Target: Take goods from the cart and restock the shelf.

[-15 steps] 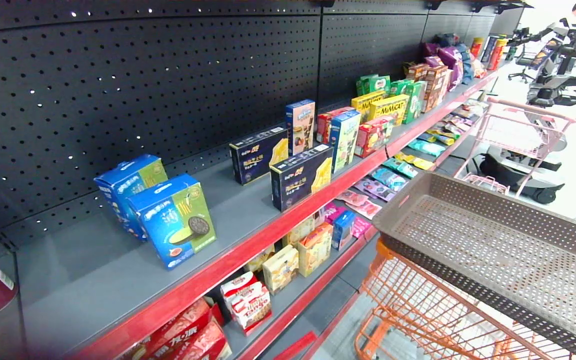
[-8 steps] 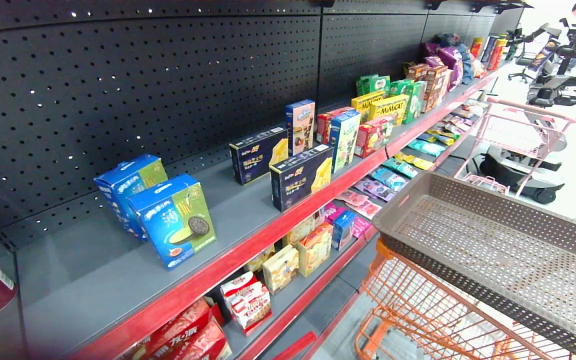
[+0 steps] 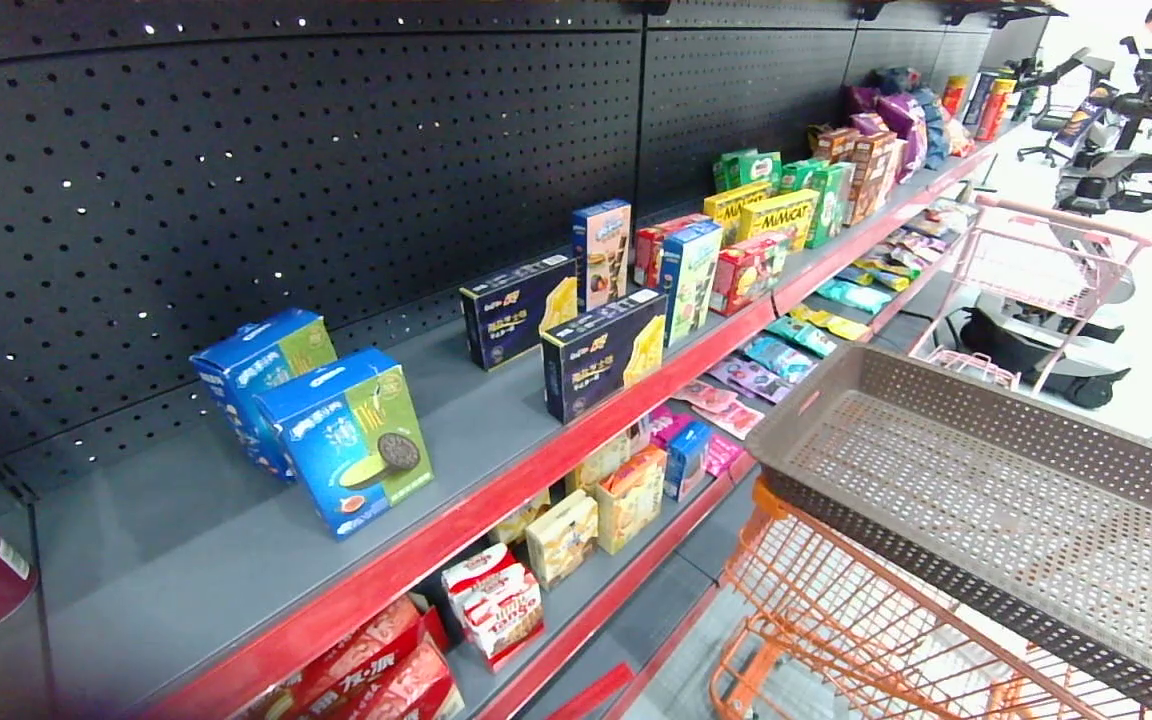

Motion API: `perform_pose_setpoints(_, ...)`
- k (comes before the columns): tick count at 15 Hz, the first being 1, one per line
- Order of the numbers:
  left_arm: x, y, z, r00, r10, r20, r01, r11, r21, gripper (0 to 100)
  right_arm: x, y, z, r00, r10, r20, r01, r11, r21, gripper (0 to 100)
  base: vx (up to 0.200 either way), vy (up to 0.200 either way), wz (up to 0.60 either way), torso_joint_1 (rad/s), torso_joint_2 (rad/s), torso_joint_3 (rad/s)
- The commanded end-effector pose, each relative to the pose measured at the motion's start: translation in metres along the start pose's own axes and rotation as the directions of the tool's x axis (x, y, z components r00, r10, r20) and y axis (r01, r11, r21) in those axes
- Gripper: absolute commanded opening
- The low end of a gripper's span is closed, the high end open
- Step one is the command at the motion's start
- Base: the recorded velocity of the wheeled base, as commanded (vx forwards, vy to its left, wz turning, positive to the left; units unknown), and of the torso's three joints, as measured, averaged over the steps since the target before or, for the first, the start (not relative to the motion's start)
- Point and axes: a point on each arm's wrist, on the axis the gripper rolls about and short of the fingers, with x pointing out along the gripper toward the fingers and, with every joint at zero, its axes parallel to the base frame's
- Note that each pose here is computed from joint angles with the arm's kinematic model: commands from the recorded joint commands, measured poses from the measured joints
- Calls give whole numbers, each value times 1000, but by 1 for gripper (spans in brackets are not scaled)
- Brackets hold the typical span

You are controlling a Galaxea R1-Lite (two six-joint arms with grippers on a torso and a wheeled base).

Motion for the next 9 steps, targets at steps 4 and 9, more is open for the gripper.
perform_pose_setpoints(4,0,0,0,1000,0,0,0,1000,0,100,1,1,-1,1000,8,-3,-8,1000,-1,0,0,0,600,-1,0,5)
perform_pose_setpoints(9,0,0,0,1000,0,0,0,1000,0,100,1,2,-1,1000,17,-1,-17,1000,0,0,0,0,120,0,1,0)
